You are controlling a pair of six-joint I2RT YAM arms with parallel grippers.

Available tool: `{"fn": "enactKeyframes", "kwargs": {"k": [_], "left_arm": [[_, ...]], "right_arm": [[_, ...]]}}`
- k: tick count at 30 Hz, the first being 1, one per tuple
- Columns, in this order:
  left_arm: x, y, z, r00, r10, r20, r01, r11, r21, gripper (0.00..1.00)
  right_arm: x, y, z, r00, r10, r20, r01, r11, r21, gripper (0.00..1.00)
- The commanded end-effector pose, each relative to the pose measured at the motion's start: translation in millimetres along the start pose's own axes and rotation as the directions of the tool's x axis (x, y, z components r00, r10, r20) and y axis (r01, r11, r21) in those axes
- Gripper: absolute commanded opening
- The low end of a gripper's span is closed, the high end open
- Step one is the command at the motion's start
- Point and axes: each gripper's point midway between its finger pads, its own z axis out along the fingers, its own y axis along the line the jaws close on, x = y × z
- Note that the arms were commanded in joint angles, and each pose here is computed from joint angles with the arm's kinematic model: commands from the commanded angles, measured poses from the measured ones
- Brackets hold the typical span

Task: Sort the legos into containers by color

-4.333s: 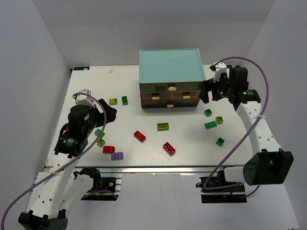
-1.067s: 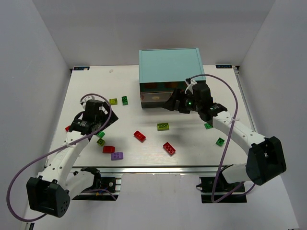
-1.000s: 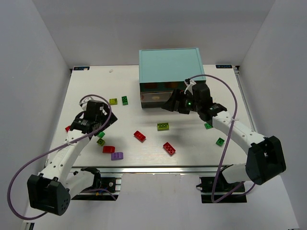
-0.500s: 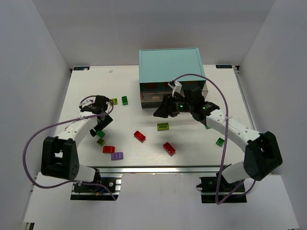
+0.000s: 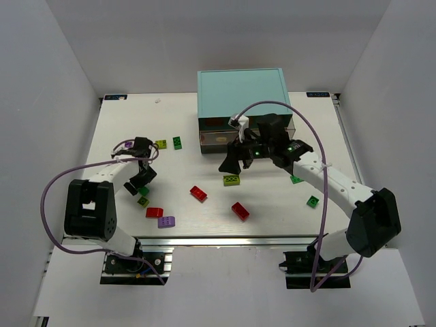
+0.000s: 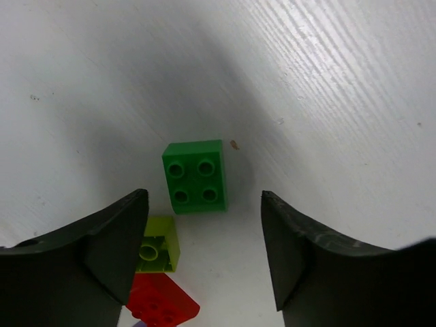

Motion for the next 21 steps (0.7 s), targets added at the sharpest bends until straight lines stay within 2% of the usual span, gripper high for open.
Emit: {"fn": "enactKeyframes", "kwargs": {"k": [1, 5, 8, 11, 12, 15, 16, 19, 21], "left_arm": [[3.9, -0.7, 10.2, 1.000, -0.025, -0.014, 0.025, 1.000, 0.005, 0.75], [5.6, -5.3, 19.1, 0.999, -0.031, -0.028, 0.031, 0.999, 0.013, 0.65], [3.8, -6.3, 22.9, 0.999, -0.028, -0.034, 0.029, 1.000, 0.010, 0.64], [-2.1, -8.1, 21.7, 0.999, -0.034, -0.026, 0.034, 0.999, 0.019, 0.50], [-4.1, -8.8, 20.1, 0.999, -0.024, -0.023, 0.025, 0.999, 0.023, 0.34], [-25.2, -22.3, -0.4, 1.000, -0.012, 0.020, 0.010, 0.995, 0.099, 0.16], [-37.0, -34.6, -13.9, 0.999, -0.016, 0.035, 0.010, 0.987, 0.158, 0.08], [-63.1, -59.5, -61.7, 0.993, 0.004, 0.116, -0.042, 0.943, 0.329, 0.00], [-77.8, -90.4, -106.9, 0.989, -0.004, 0.149, -0.075, 0.850, 0.522, 0.00]], "right_arm": [[-4.9, 5.1, -14.4, 0.988, -0.151, 0.026, 0.151, 0.988, 0.007, 0.69], [-7.4, 3.0, -20.0, 0.973, -0.227, 0.041, 0.226, 0.974, 0.029, 0.66], [-12.1, 1.5, -24.5, 0.961, -0.272, 0.051, 0.269, 0.962, 0.051, 0.66], [-16.8, -1.6, -28.5, 0.950, -0.307, 0.058, 0.302, 0.950, 0.077, 0.65], [-20.9, -1.7, -31.2, 0.942, -0.328, 0.065, 0.322, 0.943, 0.088, 0.61], [-41.5, -5.5, -43.1, 0.908, -0.410, 0.087, 0.395, 0.907, 0.149, 0.41], [-48.9, -9.7, -48.2, 0.895, -0.436, 0.089, 0.415, 0.891, 0.186, 0.25], [-71.0, -11.3, -68.0, 0.869, -0.478, 0.128, 0.436, 0.861, 0.261, 0.00], [-80.9, -16.0, -82.0, 0.874, -0.463, 0.143, 0.405, 0.860, 0.310, 0.00]]}}
